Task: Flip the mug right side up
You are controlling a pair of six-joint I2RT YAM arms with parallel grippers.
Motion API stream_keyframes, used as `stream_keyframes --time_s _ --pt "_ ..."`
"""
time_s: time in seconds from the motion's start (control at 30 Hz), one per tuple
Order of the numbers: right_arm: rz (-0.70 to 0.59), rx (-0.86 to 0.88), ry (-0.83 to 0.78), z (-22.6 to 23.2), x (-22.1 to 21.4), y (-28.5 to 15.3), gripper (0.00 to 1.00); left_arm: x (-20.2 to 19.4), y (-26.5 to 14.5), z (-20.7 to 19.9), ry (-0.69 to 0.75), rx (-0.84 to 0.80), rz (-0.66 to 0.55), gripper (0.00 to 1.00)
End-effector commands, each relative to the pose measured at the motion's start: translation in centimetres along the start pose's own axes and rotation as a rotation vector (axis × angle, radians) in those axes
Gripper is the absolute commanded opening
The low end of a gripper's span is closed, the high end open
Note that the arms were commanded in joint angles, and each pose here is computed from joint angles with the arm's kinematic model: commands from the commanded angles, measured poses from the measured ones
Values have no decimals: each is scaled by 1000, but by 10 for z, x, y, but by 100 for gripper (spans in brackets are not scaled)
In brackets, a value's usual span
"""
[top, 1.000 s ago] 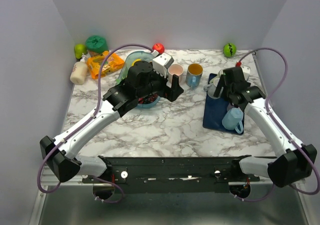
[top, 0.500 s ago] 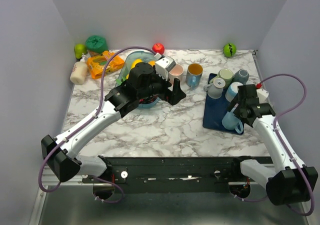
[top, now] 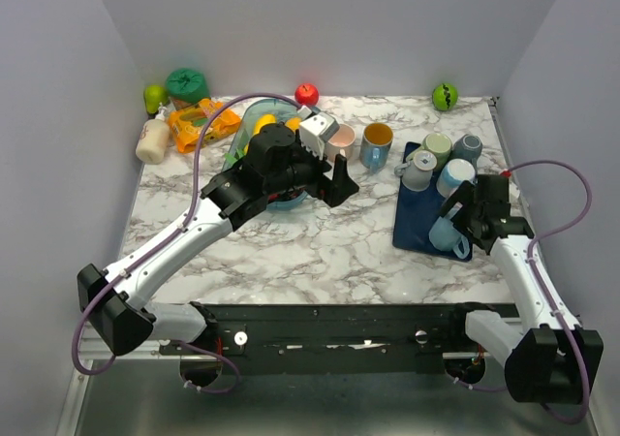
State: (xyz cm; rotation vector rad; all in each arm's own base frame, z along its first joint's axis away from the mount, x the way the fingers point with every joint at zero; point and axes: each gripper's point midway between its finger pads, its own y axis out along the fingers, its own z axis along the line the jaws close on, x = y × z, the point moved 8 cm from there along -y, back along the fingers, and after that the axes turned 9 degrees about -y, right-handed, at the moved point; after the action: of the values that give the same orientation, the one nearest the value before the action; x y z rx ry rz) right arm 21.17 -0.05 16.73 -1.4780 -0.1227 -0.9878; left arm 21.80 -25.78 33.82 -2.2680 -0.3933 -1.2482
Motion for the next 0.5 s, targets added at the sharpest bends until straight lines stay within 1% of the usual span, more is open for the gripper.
stream_keyframes --time_s 0.0,0.07,0.23,0.3,0.47 --pt "-15 166 32 11 1 2 100 0 -10 -4 13 -17 -17 99" --pt "-19 211 39 14 0 2 100 0 -12 -4 16 -16 -23 99" --pt "20 300 67 22 -7 2 100 -3 -15 -2 7 -3 -25 99" --pt "33 336 54 25 -8 1 100 -5 -16 -2 4 -1 -26 99" --pt "45 335 7 24 -10 2 100 -6 -16 -1 -3 2 -29 99"
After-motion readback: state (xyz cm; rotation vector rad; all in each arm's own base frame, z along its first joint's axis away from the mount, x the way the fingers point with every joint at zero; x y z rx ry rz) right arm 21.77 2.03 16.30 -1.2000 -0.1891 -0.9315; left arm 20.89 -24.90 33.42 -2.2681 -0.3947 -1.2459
